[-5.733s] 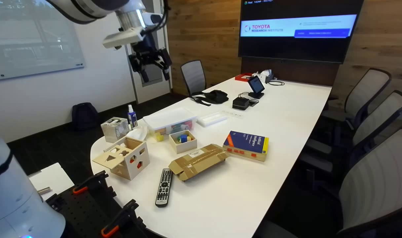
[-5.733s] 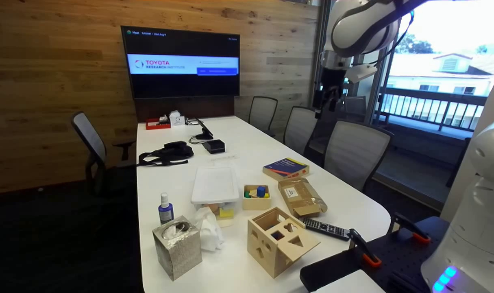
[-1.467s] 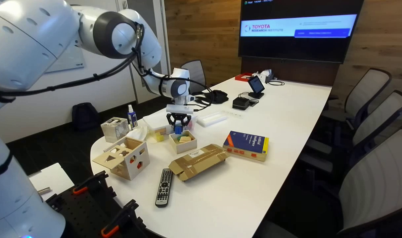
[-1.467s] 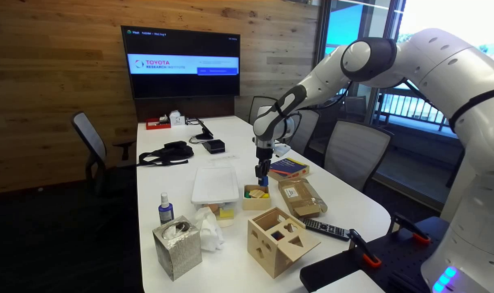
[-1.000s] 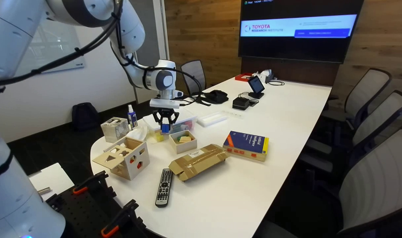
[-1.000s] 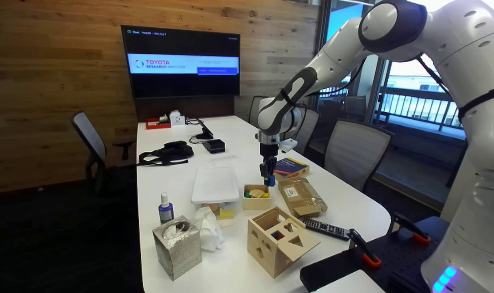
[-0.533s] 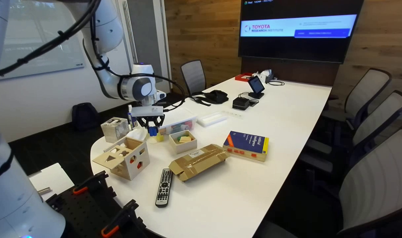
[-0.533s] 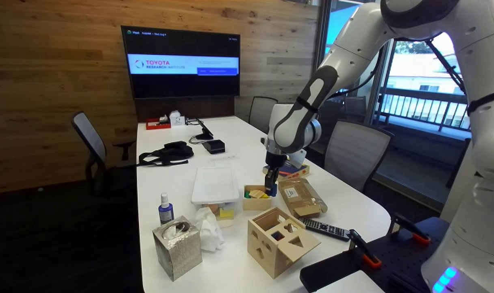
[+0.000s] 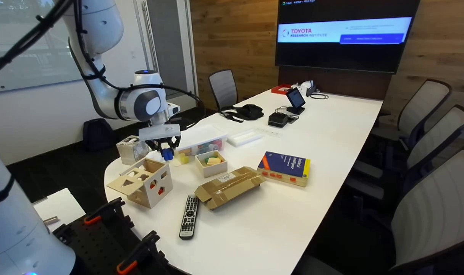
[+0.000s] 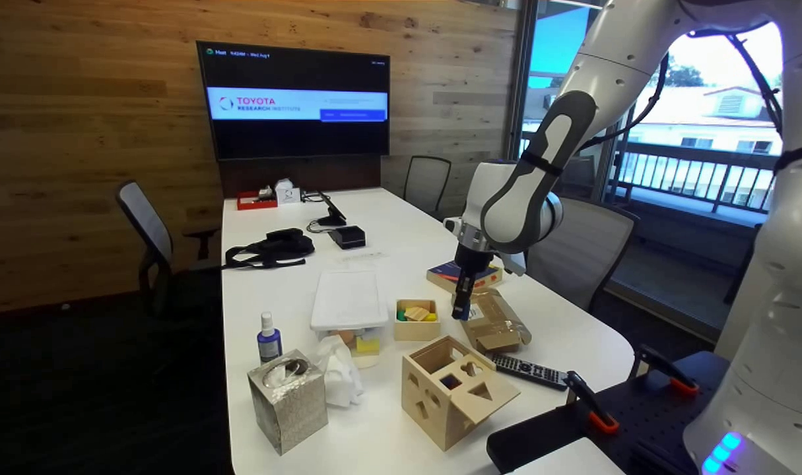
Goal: Remove the blue flowery block from the wooden box and put it inside the shape sorter through the flowery opening
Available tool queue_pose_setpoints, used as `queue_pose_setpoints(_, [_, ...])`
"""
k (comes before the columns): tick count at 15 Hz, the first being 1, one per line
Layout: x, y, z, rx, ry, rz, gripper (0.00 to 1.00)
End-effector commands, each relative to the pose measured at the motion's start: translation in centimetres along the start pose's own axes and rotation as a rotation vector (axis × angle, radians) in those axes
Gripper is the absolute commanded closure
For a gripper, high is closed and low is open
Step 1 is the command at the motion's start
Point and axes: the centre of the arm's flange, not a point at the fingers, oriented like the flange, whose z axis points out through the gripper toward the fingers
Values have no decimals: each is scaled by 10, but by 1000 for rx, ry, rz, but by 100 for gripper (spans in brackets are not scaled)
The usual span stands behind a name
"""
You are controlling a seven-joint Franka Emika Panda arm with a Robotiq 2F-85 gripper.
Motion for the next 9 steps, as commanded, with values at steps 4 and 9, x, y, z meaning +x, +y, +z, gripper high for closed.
queue_pose_setpoints(4, [0, 15, -25, 81, 35, -281, 84])
queue_pose_setpoints(9, [-5, 16, -29, 140, 11, -348, 84])
